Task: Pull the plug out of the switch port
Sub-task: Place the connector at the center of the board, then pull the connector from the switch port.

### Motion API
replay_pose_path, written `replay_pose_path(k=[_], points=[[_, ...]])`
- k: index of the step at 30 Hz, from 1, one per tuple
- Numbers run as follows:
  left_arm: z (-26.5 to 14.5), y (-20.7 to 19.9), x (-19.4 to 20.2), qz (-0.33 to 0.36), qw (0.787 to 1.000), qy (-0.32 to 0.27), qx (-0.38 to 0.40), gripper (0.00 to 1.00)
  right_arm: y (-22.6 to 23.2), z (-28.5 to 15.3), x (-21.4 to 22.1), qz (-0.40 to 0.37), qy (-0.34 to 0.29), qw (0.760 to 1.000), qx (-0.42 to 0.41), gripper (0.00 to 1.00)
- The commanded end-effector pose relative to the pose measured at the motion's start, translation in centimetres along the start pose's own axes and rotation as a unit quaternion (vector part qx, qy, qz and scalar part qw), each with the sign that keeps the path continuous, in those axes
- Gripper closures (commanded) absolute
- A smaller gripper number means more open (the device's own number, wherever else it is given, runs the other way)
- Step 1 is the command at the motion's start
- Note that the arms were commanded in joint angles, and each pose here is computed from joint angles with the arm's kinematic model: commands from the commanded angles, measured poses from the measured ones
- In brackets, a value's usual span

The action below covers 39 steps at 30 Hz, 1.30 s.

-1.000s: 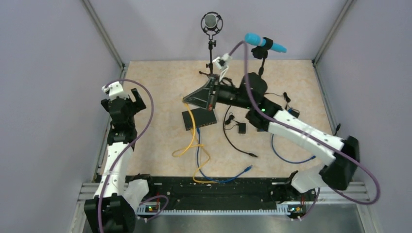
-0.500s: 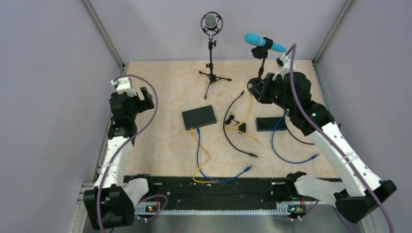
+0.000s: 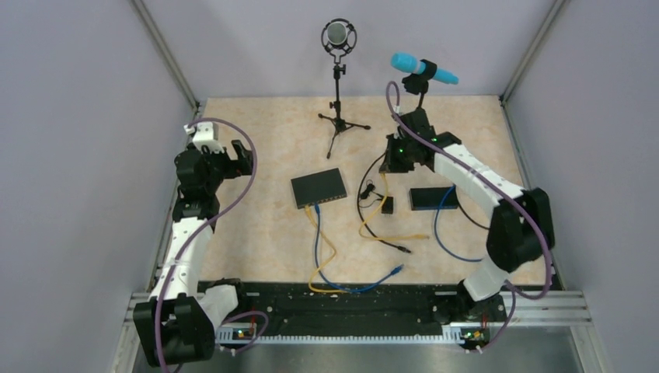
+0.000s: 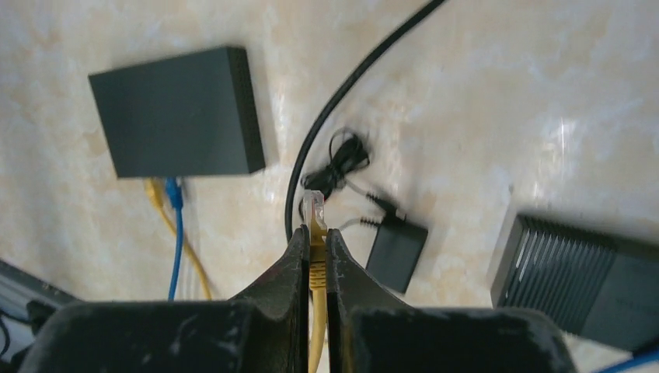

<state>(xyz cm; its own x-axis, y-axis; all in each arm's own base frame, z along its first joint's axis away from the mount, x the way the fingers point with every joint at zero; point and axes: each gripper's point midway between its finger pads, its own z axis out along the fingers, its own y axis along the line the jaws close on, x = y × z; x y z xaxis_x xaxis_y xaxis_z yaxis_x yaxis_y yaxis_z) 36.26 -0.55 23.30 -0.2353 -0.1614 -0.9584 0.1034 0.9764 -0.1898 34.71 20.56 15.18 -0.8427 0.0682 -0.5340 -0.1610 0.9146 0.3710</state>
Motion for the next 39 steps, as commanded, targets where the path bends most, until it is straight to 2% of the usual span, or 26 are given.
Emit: replay_pose_path(k=[1,6,9,10,12,16,19,22,27,31,34,39], points=[[0.1,-1.1,-2.4,0.006,0.999,-0.036,0.029,0.01,0.3,2.4,-6.1,-0.028,-0.065,0.997,0.015,1.0],[0.1,-0.4,-1.8,-0.005,1.0,-0.026,0.008,0.01,-0.2,5.0,-8.2,-0.028,-0.082,0.996,0.029,0.96],[0.3,-0.2,-1.9,-0.019,0.999,-0.033,0.002,0.01,-1.6,6.1,-9.0,-0.015,-0.096,0.993,0.068,0.95],[0.4,-0.2,-1.9,-0.024,0.999,-0.034,0.003,0.01,-2.0,6.3,-8.8,-0.011,-0.089,0.993,0.078,0.85],[0.5,-0.2,-1.8,-0.038,0.999,-0.034,0.0,0.01,-2.1,6.1,-8.9,-0.009,-0.094,0.992,0.082,0.81],[0.9,-0.2,-1.3,-0.047,0.999,-0.02,0.003,0.01,-1.4,4.9,-8.4,-0.011,-0.106,0.993,0.057,0.5],[1.3,0.1,-0.7,-0.051,0.999,0.005,-0.004,0.01,-0.8,3.9,-7.6,-0.006,-0.114,0.993,0.033,0.38],[1.7,-0.7,-0.3,-0.054,0.998,0.025,0.019,0.01,0.9,2.5,-6.8,-0.003,-0.11,0.994,-0.012,0.38],[2.3,-3.4,0.6,-0.031,0.992,0.048,0.113,0.01,5.5,0.1,-4.7,0.001,-0.104,0.989,-0.109,0.37],[3.1,-5.3,2.2,0.001,0.983,0.073,0.166,0.01,9.7,-1.4,-3.2,0.021,-0.101,0.976,-0.191,0.39],[3.9,-6.5,4.0,0.062,0.978,0.1,0.173,0.01,12.1,-1.3,-1.6,0.022,-0.088,0.973,-0.214,0.4],[4.7,-9.0,7.5,0.166,0.954,0.143,0.203,0.01,14.9,1.2,1.6,0.056,-0.042,0.962,-0.263,0.43]])
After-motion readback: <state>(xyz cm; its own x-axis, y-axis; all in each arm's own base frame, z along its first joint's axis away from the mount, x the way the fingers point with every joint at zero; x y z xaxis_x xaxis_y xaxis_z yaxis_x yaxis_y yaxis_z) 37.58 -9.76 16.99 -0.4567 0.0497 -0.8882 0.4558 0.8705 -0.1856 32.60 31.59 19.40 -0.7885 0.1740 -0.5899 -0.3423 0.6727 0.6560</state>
